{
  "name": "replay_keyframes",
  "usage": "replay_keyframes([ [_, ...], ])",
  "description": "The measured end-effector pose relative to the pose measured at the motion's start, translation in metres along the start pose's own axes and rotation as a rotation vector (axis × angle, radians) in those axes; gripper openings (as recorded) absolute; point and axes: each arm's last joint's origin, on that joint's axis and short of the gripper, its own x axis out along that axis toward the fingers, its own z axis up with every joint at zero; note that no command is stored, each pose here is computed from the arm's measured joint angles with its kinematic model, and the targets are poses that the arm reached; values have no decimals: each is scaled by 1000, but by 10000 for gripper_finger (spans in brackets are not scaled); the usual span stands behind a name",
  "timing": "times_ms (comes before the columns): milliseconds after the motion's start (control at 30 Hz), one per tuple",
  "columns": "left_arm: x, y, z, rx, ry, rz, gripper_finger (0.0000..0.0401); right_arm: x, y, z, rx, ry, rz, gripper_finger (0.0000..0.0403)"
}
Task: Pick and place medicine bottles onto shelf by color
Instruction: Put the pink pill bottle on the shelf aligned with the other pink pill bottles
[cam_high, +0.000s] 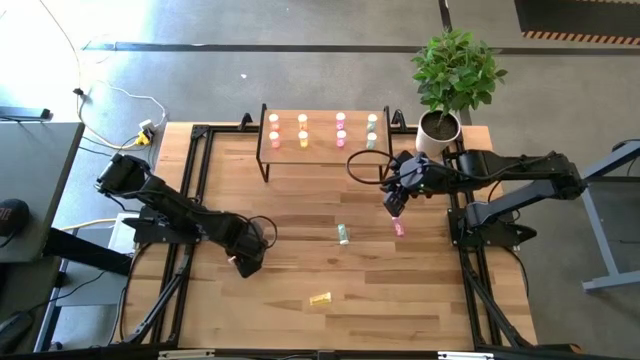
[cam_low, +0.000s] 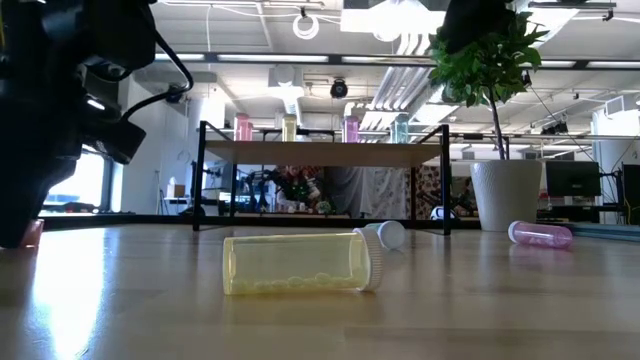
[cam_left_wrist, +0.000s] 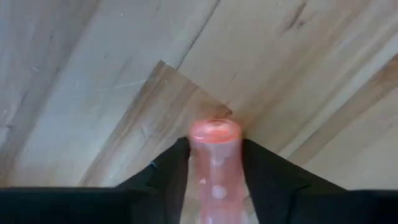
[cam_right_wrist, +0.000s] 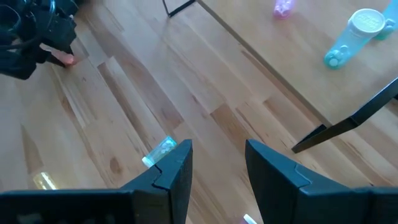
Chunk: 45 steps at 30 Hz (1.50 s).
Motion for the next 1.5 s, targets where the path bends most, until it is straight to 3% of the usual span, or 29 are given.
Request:
replay_keyframes([
  [200, -1, -4, 3, -37, 49, -84, 80, 0, 1, 1, 4, -11, 8, 140],
  [333, -2, -6, 11, -112, 80, -174, 75, 0, 1, 1, 3, -14, 10, 140],
  [533, -8, -17, 31, -255, 81, -421, 92, 0, 5, 0, -73, 40, 114, 140],
  [733, -28, -31, 60, -387, 64, -782, 92, -3, 18, 1, -278, 34, 321, 140],
  [867, -48, -38, 78, -497, 44, -1025, 92, -7, 29, 3, -451, -43, 436, 140],
  [1067, -74, -40, 95, -657, 39, -1303, 92, -15, 45, 5, -683, -209, 511, 140],
  [1300, -92, -36, 105, -795, -33, -1489, 92, -24, 56, 16, -757, -416, 536, 155],
  [1500, -100, -34, 108, -865, -177, -1589, 92, -28, 66, 26, -945, -637, 497, 188],
])
